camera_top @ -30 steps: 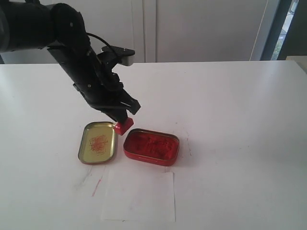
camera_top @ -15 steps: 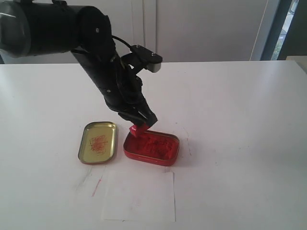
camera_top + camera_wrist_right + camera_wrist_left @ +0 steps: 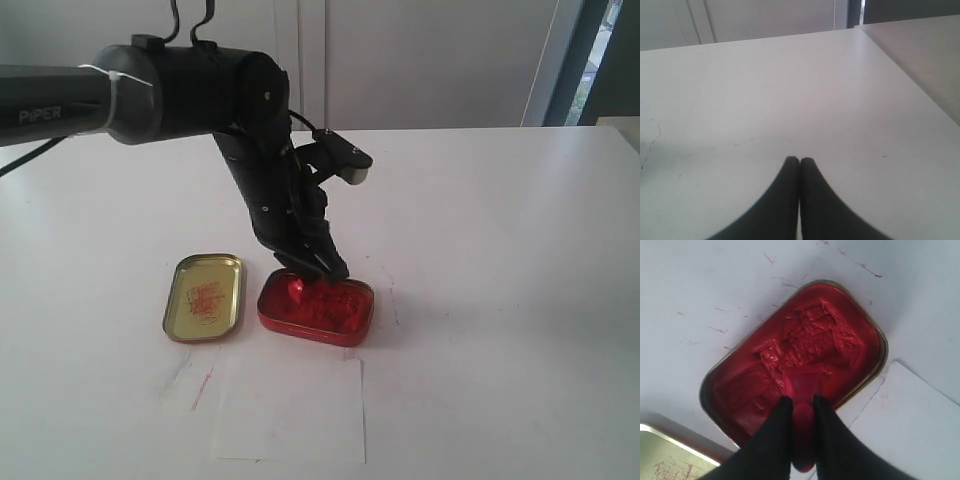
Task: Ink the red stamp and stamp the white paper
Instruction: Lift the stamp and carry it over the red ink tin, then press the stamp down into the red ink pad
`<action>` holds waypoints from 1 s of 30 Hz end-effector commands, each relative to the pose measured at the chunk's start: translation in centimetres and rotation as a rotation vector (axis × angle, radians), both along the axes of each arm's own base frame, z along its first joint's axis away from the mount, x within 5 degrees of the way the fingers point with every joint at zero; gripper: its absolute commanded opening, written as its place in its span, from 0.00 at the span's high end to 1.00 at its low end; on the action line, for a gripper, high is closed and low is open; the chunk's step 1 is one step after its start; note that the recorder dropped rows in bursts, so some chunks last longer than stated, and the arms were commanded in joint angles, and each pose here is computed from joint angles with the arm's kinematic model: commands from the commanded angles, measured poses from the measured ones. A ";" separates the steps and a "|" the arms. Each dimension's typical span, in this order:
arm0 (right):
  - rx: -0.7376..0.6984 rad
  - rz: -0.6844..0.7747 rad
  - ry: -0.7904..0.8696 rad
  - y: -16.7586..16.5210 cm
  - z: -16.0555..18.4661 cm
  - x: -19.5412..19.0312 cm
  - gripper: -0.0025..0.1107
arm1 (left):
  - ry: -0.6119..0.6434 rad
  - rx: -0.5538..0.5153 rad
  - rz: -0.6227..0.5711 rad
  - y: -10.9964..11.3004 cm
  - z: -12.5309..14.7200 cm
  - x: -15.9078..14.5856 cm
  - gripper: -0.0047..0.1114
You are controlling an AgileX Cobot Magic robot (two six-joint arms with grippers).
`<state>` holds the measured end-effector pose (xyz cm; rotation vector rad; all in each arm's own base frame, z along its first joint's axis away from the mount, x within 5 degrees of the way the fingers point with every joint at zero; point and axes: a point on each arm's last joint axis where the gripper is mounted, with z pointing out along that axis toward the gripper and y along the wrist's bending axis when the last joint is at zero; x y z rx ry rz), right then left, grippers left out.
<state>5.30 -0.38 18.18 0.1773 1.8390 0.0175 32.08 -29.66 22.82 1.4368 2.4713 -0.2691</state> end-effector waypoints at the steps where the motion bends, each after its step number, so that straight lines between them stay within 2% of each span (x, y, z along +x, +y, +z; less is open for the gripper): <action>1: 0.003 0.001 -0.008 0.0 -0.1 0.0 0.98 | 0.027 0.018 -0.037 -0.8 -1.0 -0.4 0.96; 8: 0.003 0.001 -0.008 0.0 -0.1 0.0 0.98 | -0.006 -0.018 -0.034 -1.8 -1.8 -0.2 0.96; 30: 0.003 0.001 -0.008 0.0 -0.1 0.0 0.98 | 0.108 0.066 -0.004 -2.2 -7.4 0.1 0.96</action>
